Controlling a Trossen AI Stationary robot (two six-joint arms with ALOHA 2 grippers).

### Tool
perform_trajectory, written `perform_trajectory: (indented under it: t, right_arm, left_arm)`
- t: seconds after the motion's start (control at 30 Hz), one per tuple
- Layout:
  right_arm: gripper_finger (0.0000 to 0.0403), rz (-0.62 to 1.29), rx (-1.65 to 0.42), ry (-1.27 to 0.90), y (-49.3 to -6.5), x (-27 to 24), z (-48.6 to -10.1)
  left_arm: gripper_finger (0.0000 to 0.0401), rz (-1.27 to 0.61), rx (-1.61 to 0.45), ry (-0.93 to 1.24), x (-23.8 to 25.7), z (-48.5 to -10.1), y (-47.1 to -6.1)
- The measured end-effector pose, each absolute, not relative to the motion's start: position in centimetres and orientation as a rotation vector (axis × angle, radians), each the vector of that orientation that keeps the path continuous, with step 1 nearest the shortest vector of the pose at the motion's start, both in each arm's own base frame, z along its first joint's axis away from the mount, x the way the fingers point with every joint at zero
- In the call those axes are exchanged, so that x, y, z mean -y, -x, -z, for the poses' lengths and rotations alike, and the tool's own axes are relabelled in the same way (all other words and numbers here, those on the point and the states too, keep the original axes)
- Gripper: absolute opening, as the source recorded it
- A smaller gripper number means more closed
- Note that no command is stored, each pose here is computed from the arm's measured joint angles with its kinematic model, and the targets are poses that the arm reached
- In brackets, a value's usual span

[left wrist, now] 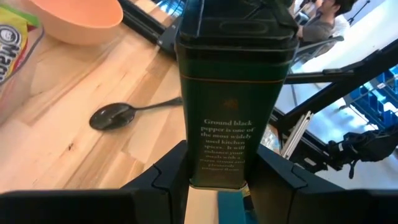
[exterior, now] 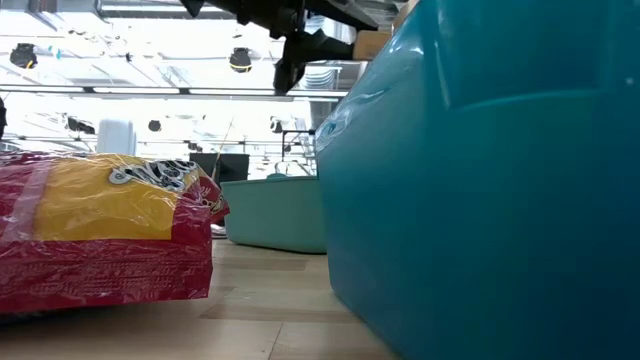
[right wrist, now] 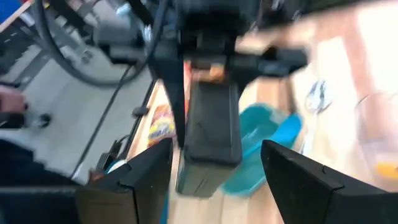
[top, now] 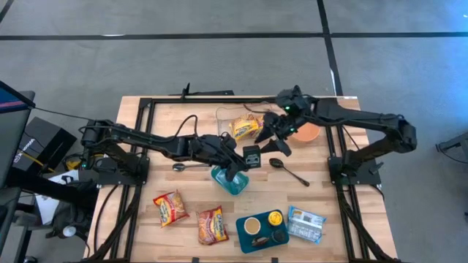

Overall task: Pick & Place Food Item
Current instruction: Put the black seasoning can into the blue bin

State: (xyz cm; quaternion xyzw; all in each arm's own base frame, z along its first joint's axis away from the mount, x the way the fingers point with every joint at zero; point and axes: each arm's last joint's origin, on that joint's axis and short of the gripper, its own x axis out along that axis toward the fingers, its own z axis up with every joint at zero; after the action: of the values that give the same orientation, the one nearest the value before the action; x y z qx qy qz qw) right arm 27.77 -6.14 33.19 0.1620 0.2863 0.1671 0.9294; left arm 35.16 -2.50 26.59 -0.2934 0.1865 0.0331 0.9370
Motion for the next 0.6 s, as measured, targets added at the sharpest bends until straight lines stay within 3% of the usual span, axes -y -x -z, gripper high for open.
perform_trajectory:
  t: [0.6]
  right_arm:
    - [0.0239,-0.437,-0.642,-0.369,-30.3,5.1,-30.9]
  left_arm:
    - [0.0126,-0.094,-0.490,0.592,2.8,-25.7,-34.7]
